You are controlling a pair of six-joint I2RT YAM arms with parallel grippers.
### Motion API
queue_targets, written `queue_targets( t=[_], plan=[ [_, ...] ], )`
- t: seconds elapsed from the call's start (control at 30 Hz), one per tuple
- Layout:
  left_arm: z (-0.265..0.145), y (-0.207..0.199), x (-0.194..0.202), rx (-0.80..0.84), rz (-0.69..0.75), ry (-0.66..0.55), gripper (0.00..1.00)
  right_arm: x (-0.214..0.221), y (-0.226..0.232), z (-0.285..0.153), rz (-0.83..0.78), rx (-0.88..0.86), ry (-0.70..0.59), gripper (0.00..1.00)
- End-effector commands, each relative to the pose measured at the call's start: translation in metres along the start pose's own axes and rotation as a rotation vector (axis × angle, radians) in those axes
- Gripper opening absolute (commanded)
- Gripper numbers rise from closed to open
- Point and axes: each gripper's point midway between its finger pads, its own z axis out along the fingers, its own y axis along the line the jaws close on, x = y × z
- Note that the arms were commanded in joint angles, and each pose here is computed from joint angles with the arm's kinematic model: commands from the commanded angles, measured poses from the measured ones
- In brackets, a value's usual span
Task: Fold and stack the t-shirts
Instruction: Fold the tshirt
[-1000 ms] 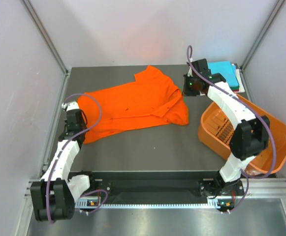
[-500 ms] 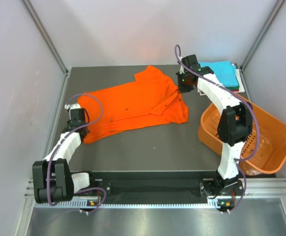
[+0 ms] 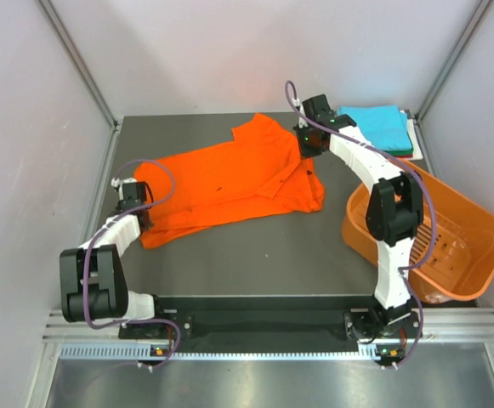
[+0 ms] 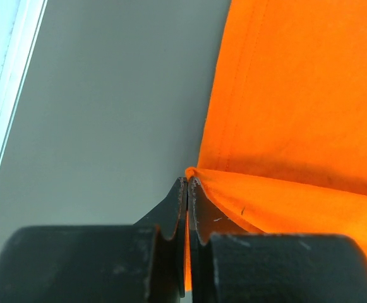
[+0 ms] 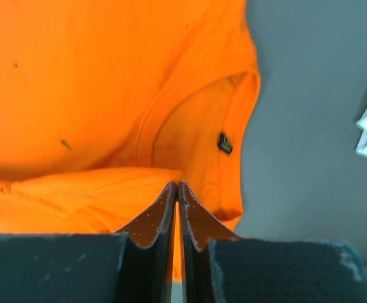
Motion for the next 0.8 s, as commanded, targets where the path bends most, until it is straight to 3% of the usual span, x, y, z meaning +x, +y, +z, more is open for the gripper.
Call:
queue_targets(
  t=[0.0,0.13,0.17,0.3,0.33,0.37,0.57,0.77],
  plan=[
    [0.004,0.0,-0.023,-0.012,-0.031,-0.049,0.0,-0.033,0.002,0.001,-0.058,0.018,-0.099,0.05],
    [0.008,0.003,-0.025,-0.043,-0.021,-0.029,0.0,-0.038,0.002,0.004,-0.074,0.015,-0.112,0.07],
    [0.006,0.003,-0.032,-0.049,-0.018,-0.031,0.11,-0.037,0.003,0.003,-0.073,0.017,-0.105,0.13],
    [-0.008,0.005,-0.062,-0.048,-0.019,-0.08,0.23,-0.05,0.005,-0.022,0.007,0.042,-0.135,0.31],
    [-0.013,-0.002,-0.068,0.001,-0.014,-0.094,0.29,-0.05,0.008,-0.029,0.026,0.048,-0.138,0.32],
    [-0.018,-0.007,-0.077,0.031,-0.034,-0.111,0.43,-0.05,0.011,-0.044,0.077,0.049,-0.15,0.34],
    [-0.028,-0.037,-0.049,0.192,-0.172,-0.002,0.45,-0.004,0.045,-0.07,0.132,0.016,-0.124,0.36],
    [-0.02,-0.039,-0.016,0.181,-0.236,0.069,0.44,0.045,0.048,-0.043,-0.008,0.054,-0.009,0.36]
  ],
)
